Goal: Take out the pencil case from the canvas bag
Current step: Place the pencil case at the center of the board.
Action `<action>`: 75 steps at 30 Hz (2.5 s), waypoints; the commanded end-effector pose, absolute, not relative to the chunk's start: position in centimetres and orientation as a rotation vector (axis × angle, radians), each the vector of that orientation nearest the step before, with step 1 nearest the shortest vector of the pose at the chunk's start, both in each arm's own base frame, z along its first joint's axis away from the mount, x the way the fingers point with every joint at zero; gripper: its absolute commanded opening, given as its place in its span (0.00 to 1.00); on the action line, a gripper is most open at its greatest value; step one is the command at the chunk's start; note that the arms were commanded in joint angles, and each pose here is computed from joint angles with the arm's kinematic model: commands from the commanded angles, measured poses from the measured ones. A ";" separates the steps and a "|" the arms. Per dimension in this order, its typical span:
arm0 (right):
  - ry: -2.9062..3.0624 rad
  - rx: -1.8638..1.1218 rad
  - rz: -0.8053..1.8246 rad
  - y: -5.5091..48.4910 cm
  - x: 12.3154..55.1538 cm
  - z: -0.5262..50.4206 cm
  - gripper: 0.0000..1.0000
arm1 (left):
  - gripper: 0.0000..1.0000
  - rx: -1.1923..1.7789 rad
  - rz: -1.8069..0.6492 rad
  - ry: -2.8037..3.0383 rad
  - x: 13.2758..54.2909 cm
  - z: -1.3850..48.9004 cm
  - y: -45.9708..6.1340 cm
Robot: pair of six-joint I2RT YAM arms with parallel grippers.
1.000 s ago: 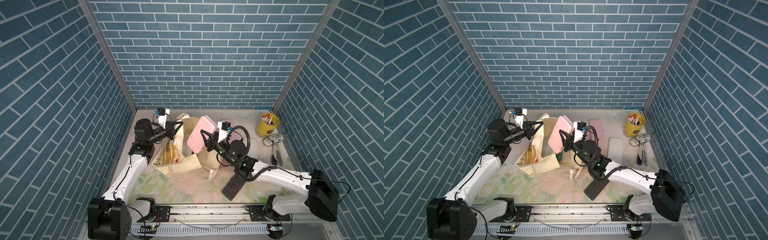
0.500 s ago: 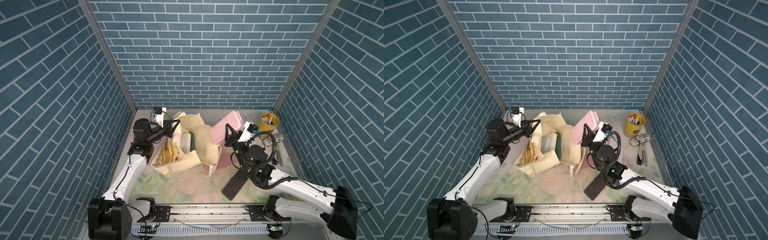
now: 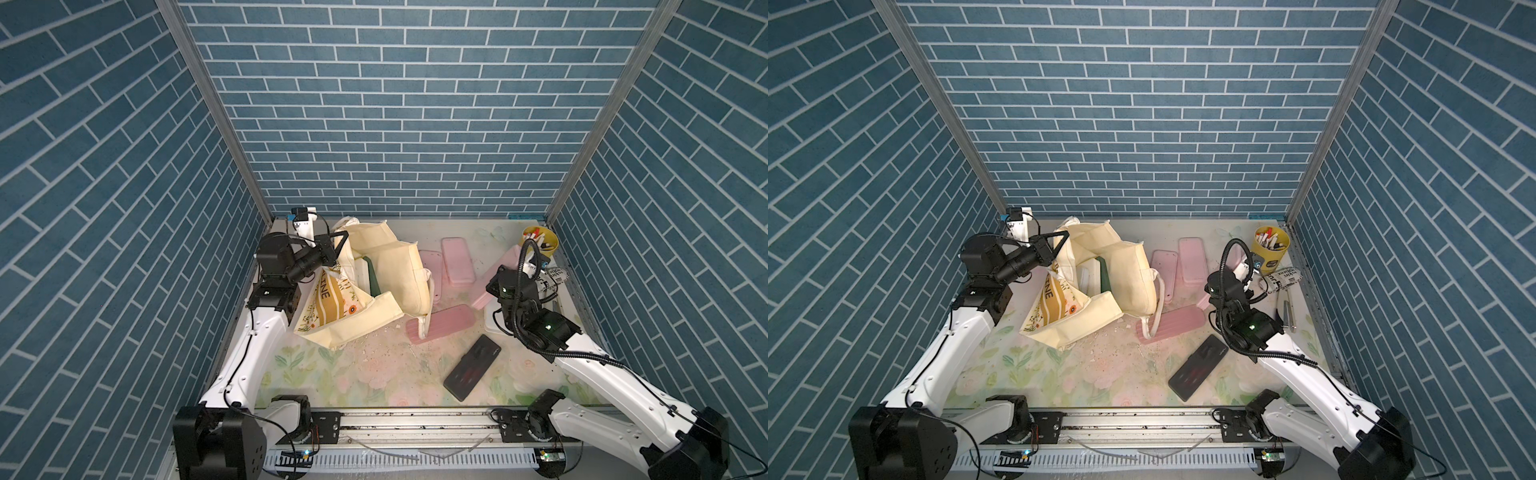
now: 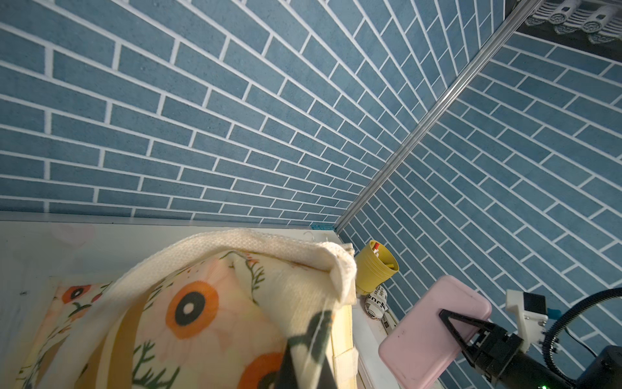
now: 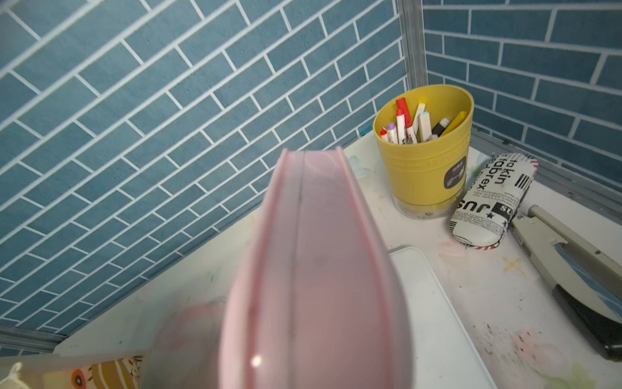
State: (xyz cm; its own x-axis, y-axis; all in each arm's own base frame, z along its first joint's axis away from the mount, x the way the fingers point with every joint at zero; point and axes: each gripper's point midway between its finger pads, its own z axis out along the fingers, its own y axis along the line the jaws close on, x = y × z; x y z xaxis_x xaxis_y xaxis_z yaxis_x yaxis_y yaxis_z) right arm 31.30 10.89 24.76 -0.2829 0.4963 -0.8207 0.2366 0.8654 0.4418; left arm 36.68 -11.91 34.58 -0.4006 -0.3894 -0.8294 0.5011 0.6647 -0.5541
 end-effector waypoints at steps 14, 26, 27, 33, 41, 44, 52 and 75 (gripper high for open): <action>2.190 0.434 0.622 21.5 34.8 21.8 0.00 | 0.00 0.075 -0.861 1.817 35.3 35.5 -10.7; 2.389 0.233 0.828 31.3 39.3 19.0 0.00 | 0.00 0.034 -0.762 1.842 33.7 35.3 -9.1; 2.397 0.221 0.840 32.0 39.7 18.7 0.00 | 0.00 0.027 -0.757 1.846 33.6 35.2 -9.0; 2.463 0.189 0.909 35.4 41.7 16.3 0.00 | 0.00 0.014 -0.756 1.845 33.2 35.0 -8.8; 2.563 0.197 0.930 37.6 42.5 12.8 0.00 | 0.00 0.010 -0.743 1.866 32.3 34.1 -8.7; 2.587 0.193 0.912 37.9 42.7 11.9 0.00 | 0.00 0.013 -0.741 1.867 32.3 33.9 -8.7; 2.677 0.130 0.857 39.6 43.6 9.1 0.00 | 0.00 0.023 -0.717 1.875 32.7 33.6 -8.6; 2.726 0.095 0.726 39.6 45.0 5.6 0.15 | 0.00 0.029 -0.684 1.903 32.2 33.2 -8.3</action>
State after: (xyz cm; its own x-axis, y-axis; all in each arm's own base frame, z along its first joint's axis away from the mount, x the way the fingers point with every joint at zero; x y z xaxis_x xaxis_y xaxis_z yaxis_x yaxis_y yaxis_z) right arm 45.30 41.03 8.99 -0.9424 0.2069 -0.2630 0.0032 0.7915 0.6112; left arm 32.50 -8.54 32.26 -0.4681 -0.3025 -0.8303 0.3104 0.8234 -0.4750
